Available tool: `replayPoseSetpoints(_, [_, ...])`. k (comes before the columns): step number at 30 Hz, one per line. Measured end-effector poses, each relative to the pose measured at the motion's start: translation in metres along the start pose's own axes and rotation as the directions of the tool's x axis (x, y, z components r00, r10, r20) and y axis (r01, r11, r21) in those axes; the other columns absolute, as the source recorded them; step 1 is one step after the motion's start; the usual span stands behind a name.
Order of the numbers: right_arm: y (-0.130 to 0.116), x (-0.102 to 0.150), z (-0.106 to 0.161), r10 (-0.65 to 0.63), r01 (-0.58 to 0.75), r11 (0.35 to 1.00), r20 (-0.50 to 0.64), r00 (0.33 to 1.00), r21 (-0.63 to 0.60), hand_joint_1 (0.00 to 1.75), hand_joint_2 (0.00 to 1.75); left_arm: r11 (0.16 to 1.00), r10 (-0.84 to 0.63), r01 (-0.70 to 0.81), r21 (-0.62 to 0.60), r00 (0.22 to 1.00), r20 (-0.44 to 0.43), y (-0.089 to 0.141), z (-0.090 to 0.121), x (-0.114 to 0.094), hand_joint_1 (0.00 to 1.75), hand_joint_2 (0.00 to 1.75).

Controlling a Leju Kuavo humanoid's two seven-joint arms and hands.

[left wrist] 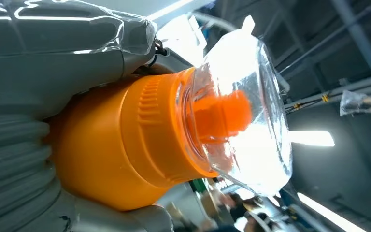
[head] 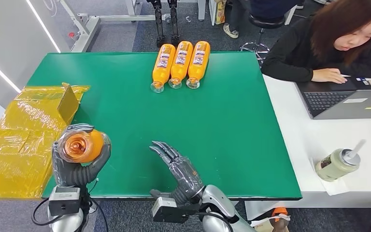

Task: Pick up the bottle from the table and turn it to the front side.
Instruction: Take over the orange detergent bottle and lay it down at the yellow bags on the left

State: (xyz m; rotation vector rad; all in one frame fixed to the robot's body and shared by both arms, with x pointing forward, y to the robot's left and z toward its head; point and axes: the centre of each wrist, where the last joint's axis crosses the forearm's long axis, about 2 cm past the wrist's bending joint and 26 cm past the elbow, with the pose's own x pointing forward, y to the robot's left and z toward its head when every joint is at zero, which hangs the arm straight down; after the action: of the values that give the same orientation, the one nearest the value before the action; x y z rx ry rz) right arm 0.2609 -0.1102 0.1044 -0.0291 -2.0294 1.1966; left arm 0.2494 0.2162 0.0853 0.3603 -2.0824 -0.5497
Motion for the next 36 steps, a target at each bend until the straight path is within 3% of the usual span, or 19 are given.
replayPoseSetpoints(3, [0.0, 0.0, 0.0, -0.005, 0.005, 1.0, 0.0, 1.0, -0.004, 0.0, 1.75, 0.983, -0.18, 0.18, -0.028, 0.984, 0.017, 0.008, -0.004, -0.003, 1.75, 1.75])
replayPoseSetpoints(6, [0.0, 0.0, 0.0, -0.005, 0.005, 1.0, 0.003, 1.0, -0.006, 0.0, 1.75, 0.91, -0.404, 0.407, -0.082, 0.913, 0.047, 0.017, -0.005, -0.009, 1.75, 1.75])
replayPoseSetpoints(10, [-0.001, -0.001, 0.001, -0.006, 0.006, 1.0, 0.008, 1.0, -0.009, 0.0, 1.75, 0.835, -0.53, 0.534, -0.134, 0.846, 0.063, 0.022, -0.003, -0.018, 1.72, 1.75])
replayPoseSetpoints(15, [-0.002, -0.001, 0.0, -0.032, 0.033, 0.999, 0.014, 0.999, -0.02, 0.0, 1.75, 0.588, -0.773, 0.754, -0.291, 0.63, 0.071, 0.019, 0.007, -0.058, 1.75, 1.75])
replayPoseSetpoints(20, [-0.006, -0.003, 0.0, -0.042, 0.042, 0.999, 0.015, 0.999, -0.018, 0.0, 1.75, 0.463, -0.84, 0.767, -0.444, 0.539, 0.056, 0.019, 0.026, -0.099, 1.75, 1.75])
replayPoseSetpoints(28, [-0.008, -0.006, 0.003, -0.055, 0.055, 0.998, 0.005, 0.998, -0.024, 0.0, 1.75, 0.339, -0.882, 0.722, -0.603, 0.466, 0.062, 0.024, 0.038, -0.121, 1.75, 1.75])
replayPoseSetpoints(29, [-0.009, -0.006, 0.003, -0.058, 0.058, 0.998, 0.004, 0.998, -0.026, 0.0, 1.75, 0.319, -0.888, 0.715, -0.622, 0.455, 0.067, 0.026, 0.038, -0.123, 1.4, 1.75])
replayPoseSetpoints(32, [-0.01, -0.007, 0.006, -0.059, 0.059, 0.998, 0.003, 0.998, -0.029, 0.0, 1.75, 0.26, -0.907, 0.688, -0.677, 0.414, 0.072, 0.033, 0.033, -0.13, 0.09, 1.75])
replayPoseSetpoints(33, [-0.01, -0.007, 0.007, -0.059, 0.059, 0.998, 0.003, 0.998, -0.029, 0.0, 1.75, 0.239, -0.915, 0.681, -0.693, 0.396, 0.074, 0.036, 0.031, -0.132, 0.0, 1.75])
replayPoseSetpoints(36, [-0.008, -0.007, 0.013, -0.063, 0.063, 0.998, -0.002, 0.998, -0.028, 0.0, 1.75, 0.185, -0.935, 0.667, -0.722, 0.346, 0.079, 0.048, 0.028, -0.139, 0.0, 1.75])
